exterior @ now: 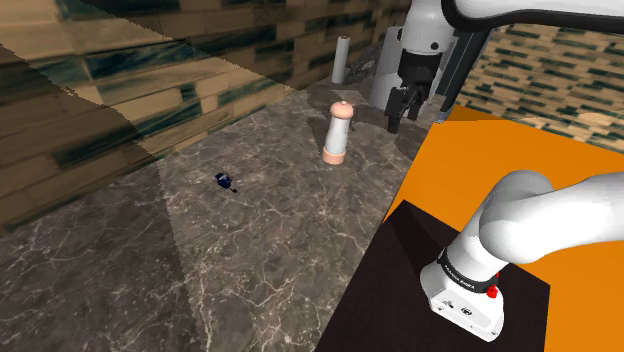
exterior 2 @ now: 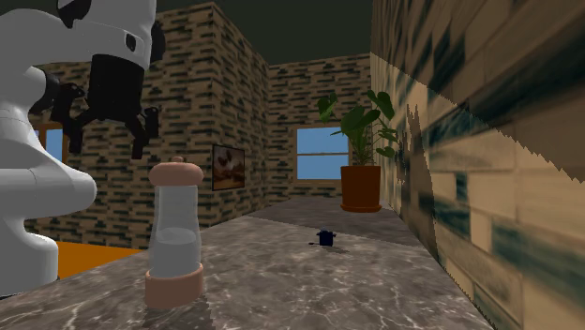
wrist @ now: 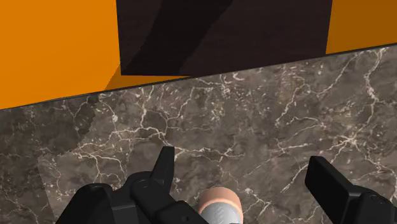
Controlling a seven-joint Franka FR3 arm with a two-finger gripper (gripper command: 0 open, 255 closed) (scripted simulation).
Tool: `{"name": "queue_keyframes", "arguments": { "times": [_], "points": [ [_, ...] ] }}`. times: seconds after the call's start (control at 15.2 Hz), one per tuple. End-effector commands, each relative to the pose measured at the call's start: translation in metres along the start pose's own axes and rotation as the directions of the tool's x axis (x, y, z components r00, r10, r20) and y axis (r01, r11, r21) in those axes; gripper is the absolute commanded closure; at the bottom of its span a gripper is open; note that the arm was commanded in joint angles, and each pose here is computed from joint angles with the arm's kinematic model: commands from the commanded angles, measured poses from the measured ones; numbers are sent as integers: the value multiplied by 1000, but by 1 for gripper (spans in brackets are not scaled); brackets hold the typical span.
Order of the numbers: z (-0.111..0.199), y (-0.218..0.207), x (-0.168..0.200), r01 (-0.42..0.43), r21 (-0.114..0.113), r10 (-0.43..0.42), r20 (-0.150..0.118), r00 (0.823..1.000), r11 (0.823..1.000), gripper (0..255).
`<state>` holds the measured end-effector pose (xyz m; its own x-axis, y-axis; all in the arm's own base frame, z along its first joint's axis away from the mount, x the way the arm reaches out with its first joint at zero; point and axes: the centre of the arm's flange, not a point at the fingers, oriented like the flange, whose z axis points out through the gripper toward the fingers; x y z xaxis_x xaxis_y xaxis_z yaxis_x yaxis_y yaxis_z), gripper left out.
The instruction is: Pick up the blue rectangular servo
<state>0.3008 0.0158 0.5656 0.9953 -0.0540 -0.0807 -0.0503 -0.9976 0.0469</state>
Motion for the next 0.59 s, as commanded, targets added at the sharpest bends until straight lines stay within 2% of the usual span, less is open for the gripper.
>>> {"name": "queue_keyframes", "arguments": {
  "times": [0.0, 0.53],
  "points": [
    [0, 0, 0, 0, 0, 0, 0, 1000, 1000, 0],
    [20, -78, 69, 34, -5, -34, 3, 999, 999, 0]
  ]
}}
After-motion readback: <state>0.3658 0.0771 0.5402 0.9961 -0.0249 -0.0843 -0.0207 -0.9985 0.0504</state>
